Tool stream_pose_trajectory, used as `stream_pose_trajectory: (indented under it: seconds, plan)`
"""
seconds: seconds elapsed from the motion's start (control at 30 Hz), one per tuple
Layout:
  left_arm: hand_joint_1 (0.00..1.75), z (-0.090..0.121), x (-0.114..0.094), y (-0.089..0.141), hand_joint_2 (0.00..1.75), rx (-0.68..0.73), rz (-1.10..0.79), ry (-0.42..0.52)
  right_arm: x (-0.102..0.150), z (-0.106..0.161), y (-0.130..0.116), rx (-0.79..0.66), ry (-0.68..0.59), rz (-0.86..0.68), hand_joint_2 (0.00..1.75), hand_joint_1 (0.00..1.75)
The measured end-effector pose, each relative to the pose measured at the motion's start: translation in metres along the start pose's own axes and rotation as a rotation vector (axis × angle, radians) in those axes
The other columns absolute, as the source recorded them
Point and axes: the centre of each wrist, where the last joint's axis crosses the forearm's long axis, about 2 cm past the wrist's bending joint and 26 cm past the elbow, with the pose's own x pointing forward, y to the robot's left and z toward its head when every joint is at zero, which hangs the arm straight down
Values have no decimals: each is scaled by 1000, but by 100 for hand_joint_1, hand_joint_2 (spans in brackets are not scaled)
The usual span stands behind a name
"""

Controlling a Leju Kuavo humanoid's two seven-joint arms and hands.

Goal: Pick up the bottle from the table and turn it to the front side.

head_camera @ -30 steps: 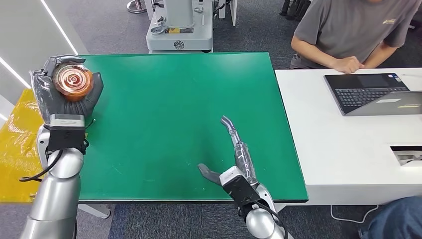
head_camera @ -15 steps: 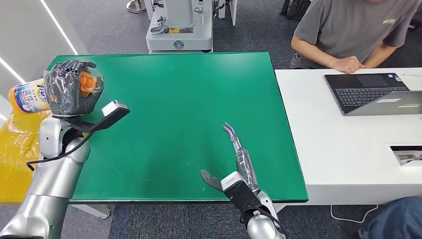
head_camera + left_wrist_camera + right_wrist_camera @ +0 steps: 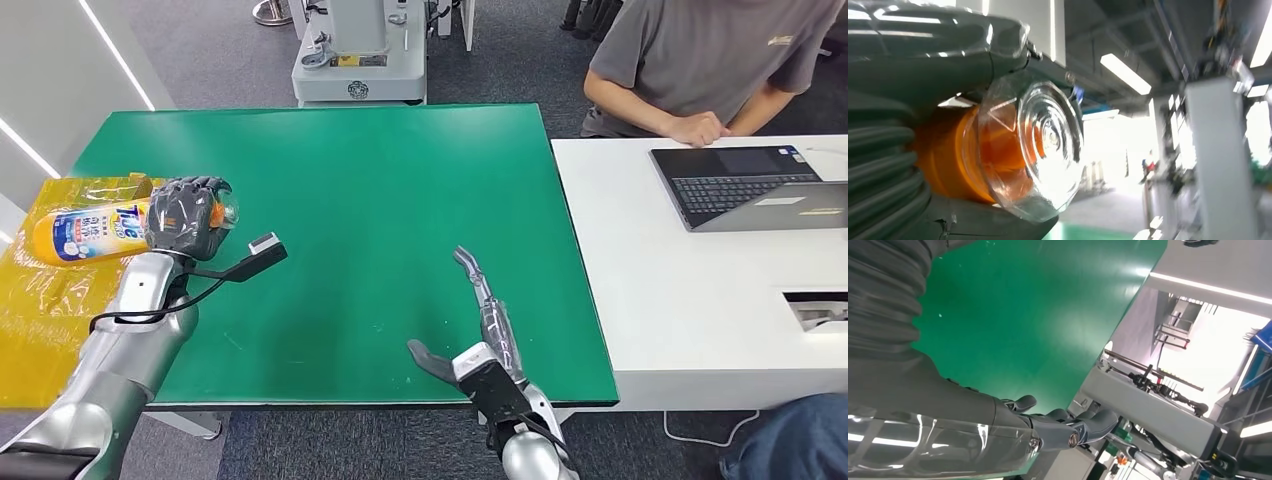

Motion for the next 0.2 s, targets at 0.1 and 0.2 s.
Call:
stream_pose_trajectory:
  seconds: [0.1, 0.2]
  plan:
    - [175, 9, -5, -10, 175, -62, -30, -6, -1, 1, -1, 7, 1, -4, 175, 0]
    - [175, 16, -10, -17, 175, -98, -45, -6, -1, 1, -3, 11, 1, -8, 175, 0]
